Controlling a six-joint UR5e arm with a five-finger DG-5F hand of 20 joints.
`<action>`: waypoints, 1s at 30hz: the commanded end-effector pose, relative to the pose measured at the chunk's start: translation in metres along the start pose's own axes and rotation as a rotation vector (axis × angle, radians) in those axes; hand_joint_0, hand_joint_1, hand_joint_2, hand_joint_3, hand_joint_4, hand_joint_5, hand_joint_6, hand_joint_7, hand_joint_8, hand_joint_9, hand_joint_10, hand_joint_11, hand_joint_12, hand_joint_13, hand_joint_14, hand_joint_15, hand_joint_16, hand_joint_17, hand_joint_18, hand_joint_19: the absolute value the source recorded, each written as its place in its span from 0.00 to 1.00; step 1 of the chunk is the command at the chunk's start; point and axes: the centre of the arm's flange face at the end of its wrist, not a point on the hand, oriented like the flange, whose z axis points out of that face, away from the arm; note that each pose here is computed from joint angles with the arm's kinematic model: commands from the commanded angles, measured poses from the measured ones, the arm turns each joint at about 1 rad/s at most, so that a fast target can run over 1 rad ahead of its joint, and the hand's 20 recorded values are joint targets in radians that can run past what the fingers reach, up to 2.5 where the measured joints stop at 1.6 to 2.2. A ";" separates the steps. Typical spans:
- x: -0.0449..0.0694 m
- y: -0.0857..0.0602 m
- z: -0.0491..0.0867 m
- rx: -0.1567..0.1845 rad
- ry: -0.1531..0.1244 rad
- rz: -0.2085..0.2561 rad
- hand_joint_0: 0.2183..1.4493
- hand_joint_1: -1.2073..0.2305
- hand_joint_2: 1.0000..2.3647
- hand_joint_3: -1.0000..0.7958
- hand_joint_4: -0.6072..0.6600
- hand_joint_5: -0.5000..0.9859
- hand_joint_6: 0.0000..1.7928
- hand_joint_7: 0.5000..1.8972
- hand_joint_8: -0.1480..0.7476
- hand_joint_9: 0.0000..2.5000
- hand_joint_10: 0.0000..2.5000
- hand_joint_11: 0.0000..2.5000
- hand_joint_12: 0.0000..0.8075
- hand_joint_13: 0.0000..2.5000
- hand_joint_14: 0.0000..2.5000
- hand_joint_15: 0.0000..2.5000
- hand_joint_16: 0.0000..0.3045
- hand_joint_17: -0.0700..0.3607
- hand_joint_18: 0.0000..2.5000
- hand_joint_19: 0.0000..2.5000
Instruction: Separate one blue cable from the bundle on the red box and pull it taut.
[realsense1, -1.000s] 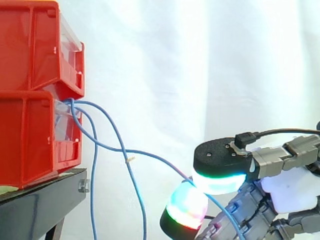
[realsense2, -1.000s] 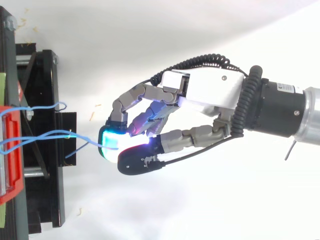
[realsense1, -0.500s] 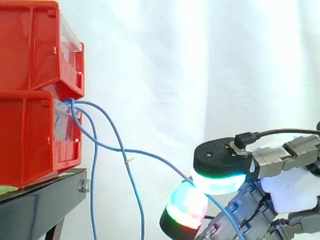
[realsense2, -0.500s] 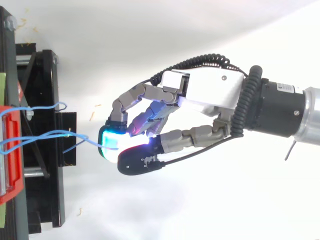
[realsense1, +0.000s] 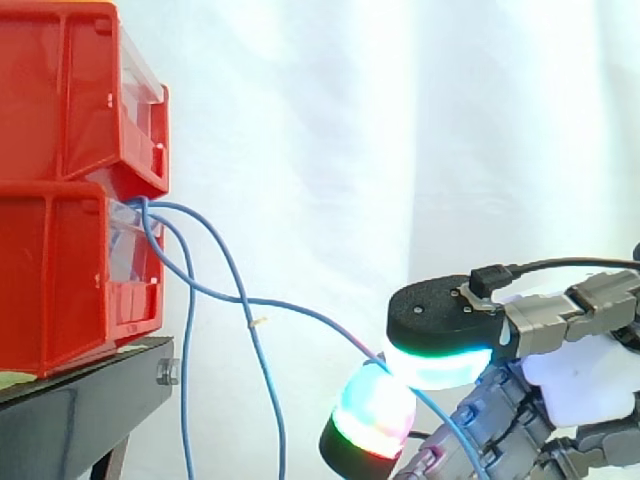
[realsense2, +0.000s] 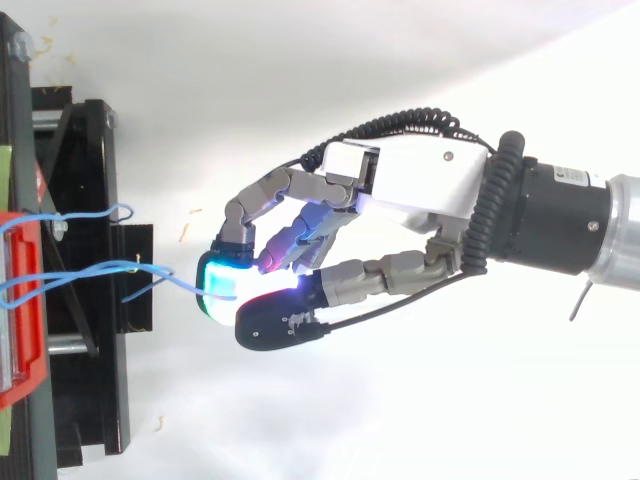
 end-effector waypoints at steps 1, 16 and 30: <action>0.000 0.000 0.000 0.000 0.000 0.000 0.28 0.30 0.11 0.49 0.46 0.34 0.48 0.30 0.52 0.36 0.00 0.00 0.57 0.34 0.00 0.15 0.23 0.53 0.34 0.20; 0.000 0.000 0.000 0.000 0.000 0.000 0.28 0.30 0.10 0.49 0.46 0.34 0.48 0.29 0.52 0.36 0.00 0.01 0.57 0.35 0.01 0.15 0.23 0.53 0.34 0.20; 0.000 0.000 0.000 0.000 0.000 0.000 0.29 0.30 0.07 0.49 0.46 0.34 0.48 0.29 0.52 0.37 0.00 0.01 0.57 0.35 0.01 0.15 0.23 0.53 0.34 0.20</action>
